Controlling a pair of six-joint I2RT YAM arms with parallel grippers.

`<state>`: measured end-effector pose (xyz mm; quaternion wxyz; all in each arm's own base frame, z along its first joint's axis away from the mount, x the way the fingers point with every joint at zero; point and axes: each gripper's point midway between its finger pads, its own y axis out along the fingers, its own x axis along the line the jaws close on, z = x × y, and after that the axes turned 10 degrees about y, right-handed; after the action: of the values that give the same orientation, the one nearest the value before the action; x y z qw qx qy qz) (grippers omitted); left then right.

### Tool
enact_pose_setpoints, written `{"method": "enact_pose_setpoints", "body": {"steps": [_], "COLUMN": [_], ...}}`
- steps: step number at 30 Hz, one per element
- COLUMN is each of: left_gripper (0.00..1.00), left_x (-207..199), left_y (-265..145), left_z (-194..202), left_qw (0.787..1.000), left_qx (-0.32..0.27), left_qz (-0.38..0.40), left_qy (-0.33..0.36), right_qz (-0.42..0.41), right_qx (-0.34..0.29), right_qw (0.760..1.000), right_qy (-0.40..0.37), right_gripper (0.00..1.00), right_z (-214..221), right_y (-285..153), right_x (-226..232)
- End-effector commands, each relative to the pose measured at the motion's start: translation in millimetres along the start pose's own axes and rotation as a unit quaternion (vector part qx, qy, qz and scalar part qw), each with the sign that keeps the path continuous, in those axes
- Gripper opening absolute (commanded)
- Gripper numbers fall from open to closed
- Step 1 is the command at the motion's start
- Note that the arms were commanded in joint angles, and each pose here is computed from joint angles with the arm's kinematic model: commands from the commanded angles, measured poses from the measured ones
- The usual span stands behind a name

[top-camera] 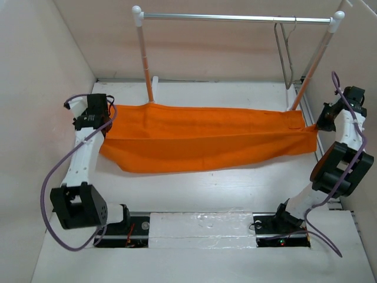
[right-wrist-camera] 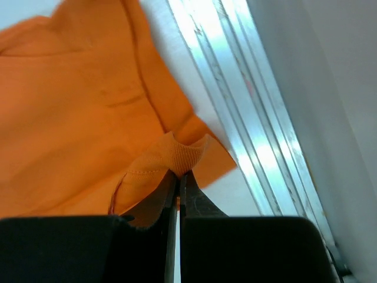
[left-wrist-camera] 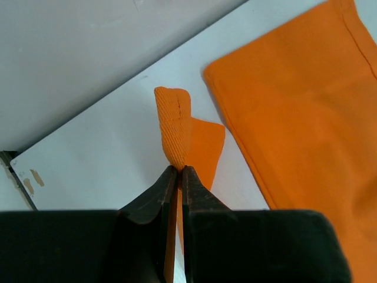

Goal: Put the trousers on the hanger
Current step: Fold the trousers at the center of the board.

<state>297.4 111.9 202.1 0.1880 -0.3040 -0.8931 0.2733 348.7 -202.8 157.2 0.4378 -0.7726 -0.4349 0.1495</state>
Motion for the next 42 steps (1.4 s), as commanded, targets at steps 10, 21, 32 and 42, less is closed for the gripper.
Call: {"method": "enact_pose_setpoints", "body": {"steps": [10,21,32,42], "left_gripper": [0.0,0.11,0.5,0.68], "left_x": [-61.1,-125.5,-103.5,-110.1], "left_y": [69.2,98.8,45.9,46.8], "left_z": [-97.3,-148.2,-44.9,81.5], "left_qw": [0.995,0.996,0.997,0.97], "left_qx": [-0.048,-0.076,-0.03,0.15], "left_qz": [-0.086,-0.025,0.07,0.193], "left_qy": [-0.013,-0.036,-0.029,-0.013], "right_qz": [-0.081,-0.141,-0.2,-0.31], "right_qx": [-0.077,-0.067,-0.112,0.03], "right_qw": [0.994,0.988,0.971,0.944], "right_qy": [-0.004,0.015,-0.075,-0.107], "right_gripper": [0.0,0.6,0.0,0.68], "right_z": [-92.5,-81.5,24.3,167.7], "right_y": [46.8,54.0,-31.7,-16.9], "right_x": [78.9,88.4,139.4,179.6]}}
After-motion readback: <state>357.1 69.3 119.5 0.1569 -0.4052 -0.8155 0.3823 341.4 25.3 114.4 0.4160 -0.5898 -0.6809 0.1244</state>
